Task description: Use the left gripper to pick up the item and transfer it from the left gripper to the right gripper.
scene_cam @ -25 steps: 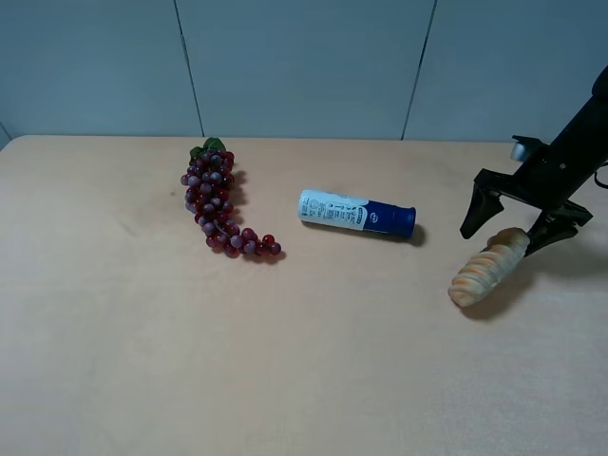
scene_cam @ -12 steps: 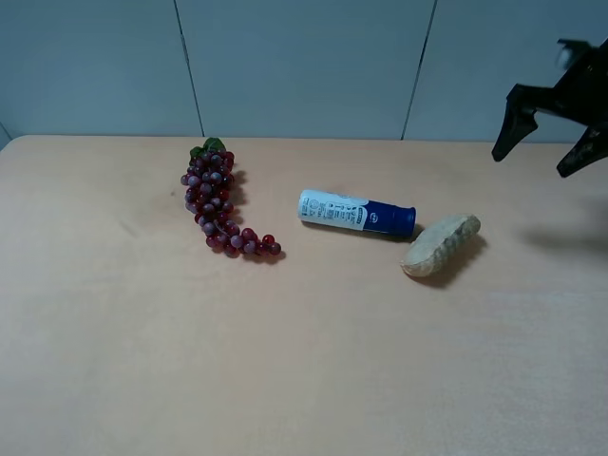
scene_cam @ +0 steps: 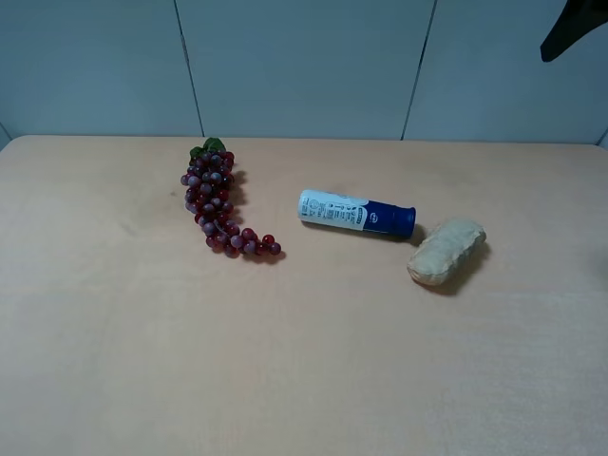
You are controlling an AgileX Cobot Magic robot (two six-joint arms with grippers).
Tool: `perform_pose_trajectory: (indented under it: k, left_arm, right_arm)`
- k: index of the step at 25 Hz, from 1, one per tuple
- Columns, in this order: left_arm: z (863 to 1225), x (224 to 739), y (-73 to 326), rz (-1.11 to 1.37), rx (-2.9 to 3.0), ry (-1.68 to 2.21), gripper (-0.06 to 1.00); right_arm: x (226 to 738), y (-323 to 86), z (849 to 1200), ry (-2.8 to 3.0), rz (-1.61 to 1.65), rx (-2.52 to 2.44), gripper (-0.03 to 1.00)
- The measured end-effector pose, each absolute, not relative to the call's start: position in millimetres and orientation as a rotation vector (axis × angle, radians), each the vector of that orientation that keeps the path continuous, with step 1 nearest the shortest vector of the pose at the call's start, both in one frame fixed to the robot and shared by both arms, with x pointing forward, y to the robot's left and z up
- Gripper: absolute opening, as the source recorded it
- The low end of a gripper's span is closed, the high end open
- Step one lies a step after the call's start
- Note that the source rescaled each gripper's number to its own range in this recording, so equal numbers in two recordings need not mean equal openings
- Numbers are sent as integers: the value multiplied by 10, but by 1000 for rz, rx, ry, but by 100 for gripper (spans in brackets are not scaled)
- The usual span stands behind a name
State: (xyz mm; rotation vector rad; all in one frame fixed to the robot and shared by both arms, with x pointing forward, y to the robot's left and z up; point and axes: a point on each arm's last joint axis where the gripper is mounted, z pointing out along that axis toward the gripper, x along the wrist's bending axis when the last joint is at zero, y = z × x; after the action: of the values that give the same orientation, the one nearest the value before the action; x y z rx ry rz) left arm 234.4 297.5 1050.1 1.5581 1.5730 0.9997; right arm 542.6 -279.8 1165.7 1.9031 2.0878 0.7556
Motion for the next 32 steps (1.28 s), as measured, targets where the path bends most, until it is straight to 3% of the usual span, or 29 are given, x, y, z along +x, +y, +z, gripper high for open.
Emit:
perform_pose_trajectory:
  k: [4,11,19,32]
  left_arm:
    - [10501,2344,2975,1000,1558,1573,96]
    - [10501,2344,2975,1000,1558,1573,96]
    - [10501,2344,2975,1000,1558,1573,96]
    - [10501,2344,2975,1000,1558,1573,96]
  right_arm:
    - [5028,-2393,11711,2209,805,1795,100]
    - [4385,-2074,11370,2354,635,1728,100]
    - [3766,-2313,10913,2324,546,1692,100]
    - [2695,-2854,10586,2048,1037,1420,100]
